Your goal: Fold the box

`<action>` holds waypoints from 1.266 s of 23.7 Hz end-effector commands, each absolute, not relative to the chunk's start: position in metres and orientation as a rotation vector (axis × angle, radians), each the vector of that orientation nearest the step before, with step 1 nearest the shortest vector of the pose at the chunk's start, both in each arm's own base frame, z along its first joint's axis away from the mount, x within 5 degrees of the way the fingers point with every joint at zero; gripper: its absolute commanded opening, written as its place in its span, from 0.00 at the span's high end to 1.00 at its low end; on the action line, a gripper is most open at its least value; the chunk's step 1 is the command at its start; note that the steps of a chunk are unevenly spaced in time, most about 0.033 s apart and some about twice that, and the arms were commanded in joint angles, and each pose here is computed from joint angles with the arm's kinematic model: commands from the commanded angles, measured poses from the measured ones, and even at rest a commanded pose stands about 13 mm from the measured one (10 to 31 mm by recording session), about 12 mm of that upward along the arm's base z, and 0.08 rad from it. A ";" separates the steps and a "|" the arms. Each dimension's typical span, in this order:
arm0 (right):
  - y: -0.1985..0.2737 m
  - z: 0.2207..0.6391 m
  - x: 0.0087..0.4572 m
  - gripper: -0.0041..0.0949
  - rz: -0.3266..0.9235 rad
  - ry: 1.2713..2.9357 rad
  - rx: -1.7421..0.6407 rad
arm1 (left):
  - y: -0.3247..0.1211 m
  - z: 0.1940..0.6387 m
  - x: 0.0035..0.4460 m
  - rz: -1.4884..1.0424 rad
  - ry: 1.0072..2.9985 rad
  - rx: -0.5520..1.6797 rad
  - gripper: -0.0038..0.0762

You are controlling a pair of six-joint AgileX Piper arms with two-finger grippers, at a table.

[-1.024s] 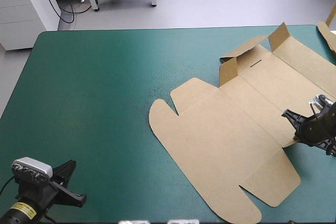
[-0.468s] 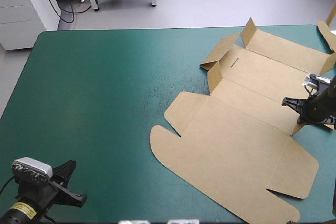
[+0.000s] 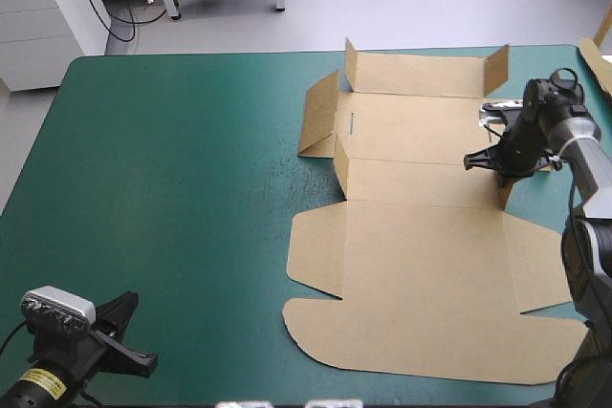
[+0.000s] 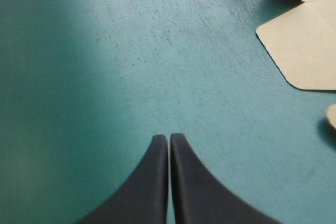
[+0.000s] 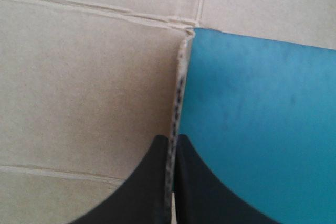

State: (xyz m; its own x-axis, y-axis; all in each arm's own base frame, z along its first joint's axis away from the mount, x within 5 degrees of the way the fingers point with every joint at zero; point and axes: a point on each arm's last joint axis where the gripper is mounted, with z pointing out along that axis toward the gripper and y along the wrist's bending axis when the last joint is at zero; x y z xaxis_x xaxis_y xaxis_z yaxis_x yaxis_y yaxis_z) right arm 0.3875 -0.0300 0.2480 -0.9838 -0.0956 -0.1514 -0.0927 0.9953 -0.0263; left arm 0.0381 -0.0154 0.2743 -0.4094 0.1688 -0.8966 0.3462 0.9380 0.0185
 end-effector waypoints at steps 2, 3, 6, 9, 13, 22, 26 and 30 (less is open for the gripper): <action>0.002 0.278 0.414 0.97 -0.056 2.833 -0.407 | -0.017 0.289 0.041 -0.232 1.919 0.341 0.96; 0.008 0.277 0.418 0.97 -0.057 2.820 -0.443 | -0.017 0.289 0.041 -0.232 1.919 0.341 0.96; 0.042 0.278 0.432 0.97 -0.061 2.750 -0.649 | -0.017 0.289 0.041 -0.232 1.919 0.341 0.96; 0.081 0.283 0.434 0.97 -0.069 2.648 -0.894 | -0.017 0.289 0.041 -0.232 1.919 0.341 0.96; 0.140 0.293 0.422 0.98 -0.080 2.461 -1.246 | -0.018 0.289 0.041 -0.247 1.920 0.337 0.96; 0.216 0.302 0.391 0.98 -0.114 2.080 -1.771 | -0.019 0.290 0.040 -0.277 1.920 0.329 0.96; 0.239 0.302 0.377 0.98 -0.121 1.952 -1.912 | -0.019 0.290 0.040 -0.277 1.920 0.329 0.96; 0.248 0.302 0.371 0.98 -0.159 1.851 -2.016 | -0.019 0.290 0.040 -0.277 1.920 0.329 0.96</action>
